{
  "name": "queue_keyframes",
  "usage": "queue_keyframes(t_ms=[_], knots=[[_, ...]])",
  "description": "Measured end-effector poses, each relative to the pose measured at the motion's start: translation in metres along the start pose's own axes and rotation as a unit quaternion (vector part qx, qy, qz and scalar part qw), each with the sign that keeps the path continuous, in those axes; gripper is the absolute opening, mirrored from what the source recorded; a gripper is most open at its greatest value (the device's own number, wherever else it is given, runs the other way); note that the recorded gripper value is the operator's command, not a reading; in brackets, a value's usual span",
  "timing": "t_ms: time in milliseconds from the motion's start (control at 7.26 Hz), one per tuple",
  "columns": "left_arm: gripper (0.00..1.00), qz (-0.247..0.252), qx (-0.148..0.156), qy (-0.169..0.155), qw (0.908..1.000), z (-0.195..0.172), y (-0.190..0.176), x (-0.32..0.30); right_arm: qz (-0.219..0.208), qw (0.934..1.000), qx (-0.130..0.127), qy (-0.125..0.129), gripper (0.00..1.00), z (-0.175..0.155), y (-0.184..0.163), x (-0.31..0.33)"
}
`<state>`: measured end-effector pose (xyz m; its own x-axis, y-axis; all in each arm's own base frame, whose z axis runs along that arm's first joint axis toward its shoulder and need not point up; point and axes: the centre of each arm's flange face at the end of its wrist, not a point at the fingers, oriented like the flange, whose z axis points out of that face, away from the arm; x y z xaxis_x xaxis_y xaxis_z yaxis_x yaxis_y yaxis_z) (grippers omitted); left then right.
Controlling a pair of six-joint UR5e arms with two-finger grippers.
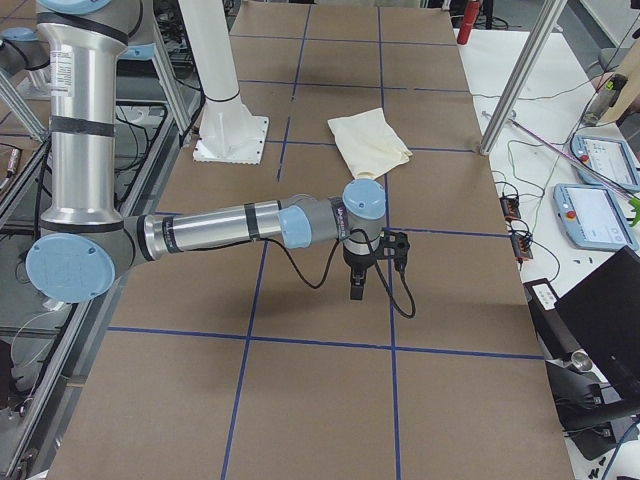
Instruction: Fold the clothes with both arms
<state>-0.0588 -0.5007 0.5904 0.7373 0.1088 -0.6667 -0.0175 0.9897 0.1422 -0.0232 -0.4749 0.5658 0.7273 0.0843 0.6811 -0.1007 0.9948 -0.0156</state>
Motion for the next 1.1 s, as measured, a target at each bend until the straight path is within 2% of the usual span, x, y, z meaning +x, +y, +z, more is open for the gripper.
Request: queue_keyframes(t_ms=[1102], knots=[[1.00, 0.011, -0.003, 0.000, 0.9999, 0.0102, -0.0017, -0.0014, 0.001, 1.0000, 0.000, 0.000, 1.00, 0.0006, 0.0004, -0.0003]])
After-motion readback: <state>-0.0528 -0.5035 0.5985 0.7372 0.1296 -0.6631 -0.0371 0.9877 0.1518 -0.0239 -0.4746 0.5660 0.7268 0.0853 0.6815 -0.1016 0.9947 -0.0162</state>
